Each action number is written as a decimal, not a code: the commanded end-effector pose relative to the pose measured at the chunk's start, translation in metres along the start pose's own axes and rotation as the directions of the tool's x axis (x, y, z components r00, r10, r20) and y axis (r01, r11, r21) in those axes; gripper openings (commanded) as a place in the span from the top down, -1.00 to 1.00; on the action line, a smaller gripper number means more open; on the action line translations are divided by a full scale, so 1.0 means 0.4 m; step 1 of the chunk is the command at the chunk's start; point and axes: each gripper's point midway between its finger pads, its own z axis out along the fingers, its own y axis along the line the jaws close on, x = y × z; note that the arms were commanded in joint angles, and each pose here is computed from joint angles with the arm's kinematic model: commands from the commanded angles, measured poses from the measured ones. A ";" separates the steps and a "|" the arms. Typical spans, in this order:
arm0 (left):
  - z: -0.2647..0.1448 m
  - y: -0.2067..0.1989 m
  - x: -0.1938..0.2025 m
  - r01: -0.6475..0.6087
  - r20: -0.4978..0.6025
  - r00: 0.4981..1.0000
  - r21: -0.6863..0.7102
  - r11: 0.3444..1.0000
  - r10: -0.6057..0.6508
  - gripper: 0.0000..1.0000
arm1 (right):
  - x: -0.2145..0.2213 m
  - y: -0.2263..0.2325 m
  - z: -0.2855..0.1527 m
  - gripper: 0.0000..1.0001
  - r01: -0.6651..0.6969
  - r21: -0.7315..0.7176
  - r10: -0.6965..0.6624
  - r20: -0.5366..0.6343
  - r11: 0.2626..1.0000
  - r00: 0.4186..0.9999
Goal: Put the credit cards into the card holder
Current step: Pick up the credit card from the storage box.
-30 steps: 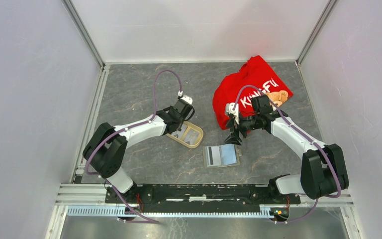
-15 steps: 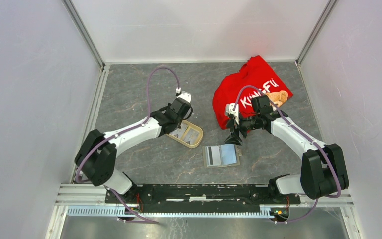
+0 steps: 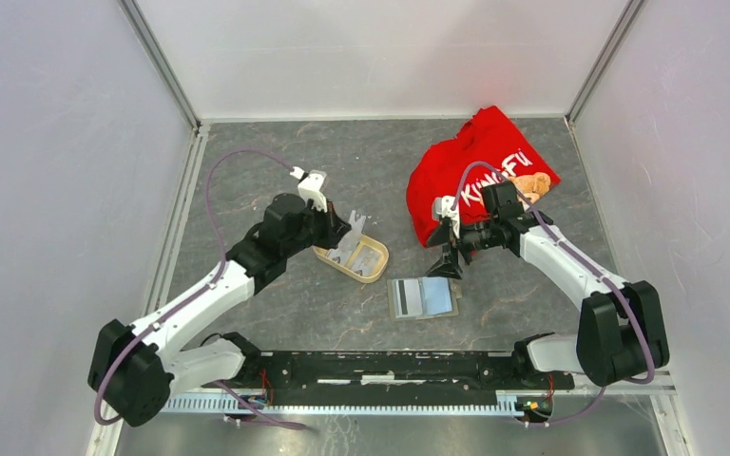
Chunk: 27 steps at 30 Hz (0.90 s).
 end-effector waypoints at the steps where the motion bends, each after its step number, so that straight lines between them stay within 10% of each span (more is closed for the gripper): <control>1: -0.032 -0.193 -0.029 0.267 -0.028 0.957 0.477 0.837 -0.289 0.97 | -0.085 0.057 -0.006 -0.69 0.005 -0.106 0.012 0.158 0.994 0.987; 8: -0.021 -0.253 -0.052 0.576 -0.225 0.786 0.606 0.548 -0.577 0.96 | -0.149 0.080 0.001 -0.64 -0.242 -0.238 0.302 0.265 0.941 0.916; 18: 0.015 -0.274 -0.026 0.553 -0.221 0.806 0.614 0.563 -0.549 0.97 | -0.157 0.025 0.004 -0.62 -0.580 -0.226 0.623 0.307 0.782 0.720; 27: 0.012 -0.344 -0.028 0.496 -0.203 0.835 0.681 0.538 -0.512 0.96 | -0.170 0.037 -0.001 -0.45 -0.593 -0.251 0.643 0.341 0.765 0.685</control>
